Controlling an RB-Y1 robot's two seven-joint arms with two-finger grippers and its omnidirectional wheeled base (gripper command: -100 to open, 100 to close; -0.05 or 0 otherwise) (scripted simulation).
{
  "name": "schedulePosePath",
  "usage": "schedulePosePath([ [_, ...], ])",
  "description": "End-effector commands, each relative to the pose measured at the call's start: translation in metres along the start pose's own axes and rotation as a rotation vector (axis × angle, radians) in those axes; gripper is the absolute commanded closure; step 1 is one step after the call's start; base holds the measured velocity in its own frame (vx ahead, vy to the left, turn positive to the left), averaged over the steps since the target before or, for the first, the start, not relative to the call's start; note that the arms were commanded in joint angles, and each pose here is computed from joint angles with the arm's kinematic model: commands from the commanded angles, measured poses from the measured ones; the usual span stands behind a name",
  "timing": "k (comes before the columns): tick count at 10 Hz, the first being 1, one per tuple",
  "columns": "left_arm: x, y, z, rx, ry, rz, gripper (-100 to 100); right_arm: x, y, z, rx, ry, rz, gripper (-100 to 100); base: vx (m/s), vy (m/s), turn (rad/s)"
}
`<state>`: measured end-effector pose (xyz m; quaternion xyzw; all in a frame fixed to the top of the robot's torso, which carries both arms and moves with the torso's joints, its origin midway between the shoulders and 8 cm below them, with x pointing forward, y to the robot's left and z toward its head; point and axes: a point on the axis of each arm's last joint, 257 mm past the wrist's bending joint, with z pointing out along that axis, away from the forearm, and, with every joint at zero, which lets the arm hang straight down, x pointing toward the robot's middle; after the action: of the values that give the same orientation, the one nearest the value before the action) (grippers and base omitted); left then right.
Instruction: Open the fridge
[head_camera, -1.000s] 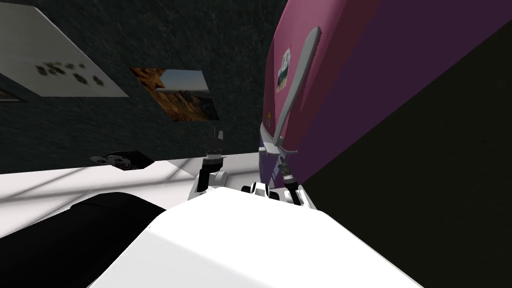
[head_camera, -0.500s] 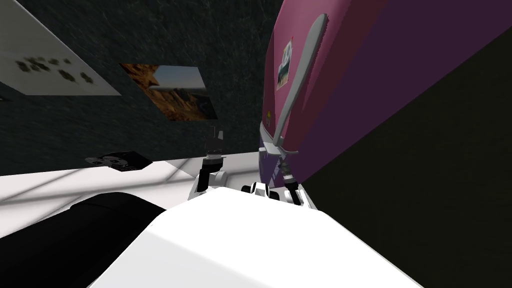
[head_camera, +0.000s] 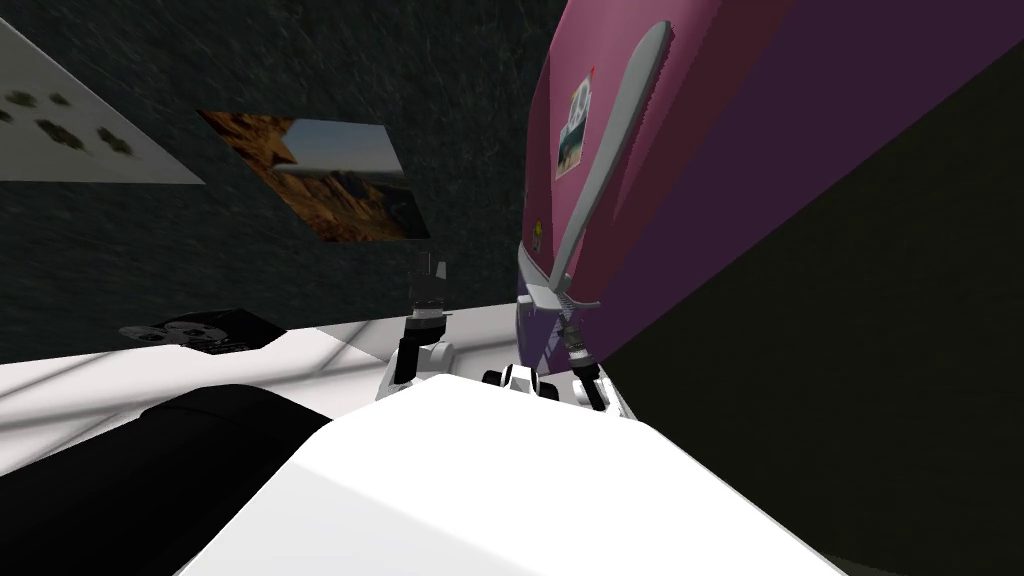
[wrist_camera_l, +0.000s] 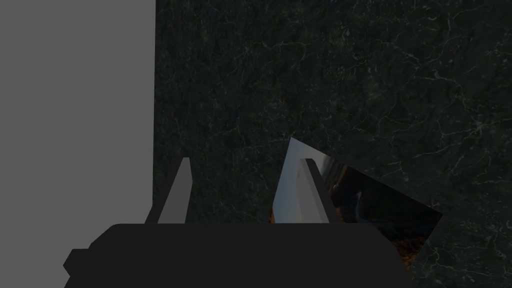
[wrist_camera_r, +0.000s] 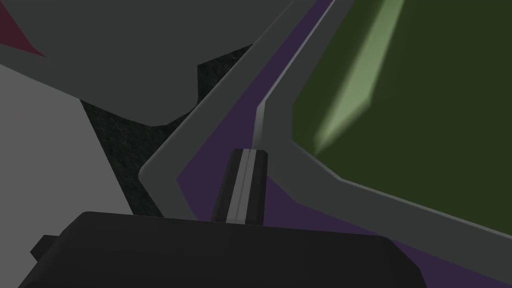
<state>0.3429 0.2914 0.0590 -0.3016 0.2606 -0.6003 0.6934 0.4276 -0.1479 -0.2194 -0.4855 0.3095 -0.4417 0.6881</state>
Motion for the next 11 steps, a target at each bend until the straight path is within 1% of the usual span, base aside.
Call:
schedulePosePath([
  [1,0.0,0.0,0.0,0.0,0.0,0.0,0,0.013,0.004,-0.009,-0.034,-0.029,-0.048,-100,-0.009,0.02,-0.009],
  [5,0.0,0.0,0.0,0.0,0.0,0.0,0,0.036,0.008,-0.021,-0.09,-0.062,-0.117,-100,-0.004,0.04,-0.011],
  [6,0.0,0.0,0.0,0.0,0.0,0.0,0,0.042,0.009,-0.022,-0.102,-0.063,-0.126,-100,-0.003,0.098,0.006],
  [7,0.0,0.0,0.0,0.0,0.0,0.0,0,0.046,0.009,-0.021,-0.11,-0.056,-0.128,-100,0.019,0.145,-0.009],
  [10,0.0,0.0,0.0,0.0,0.0,0.0,0,0.052,0.01,-0.011,-0.117,-0.012,-0.102,-100,-0.003,0.193,-0.028],
  [11,0.0,0.0,0.0,0.0,0.0,0.0,0,0.056,0.011,-0.01,-0.124,-0.002,-0.102,-100,-0.028,0.192,-0.021],
])
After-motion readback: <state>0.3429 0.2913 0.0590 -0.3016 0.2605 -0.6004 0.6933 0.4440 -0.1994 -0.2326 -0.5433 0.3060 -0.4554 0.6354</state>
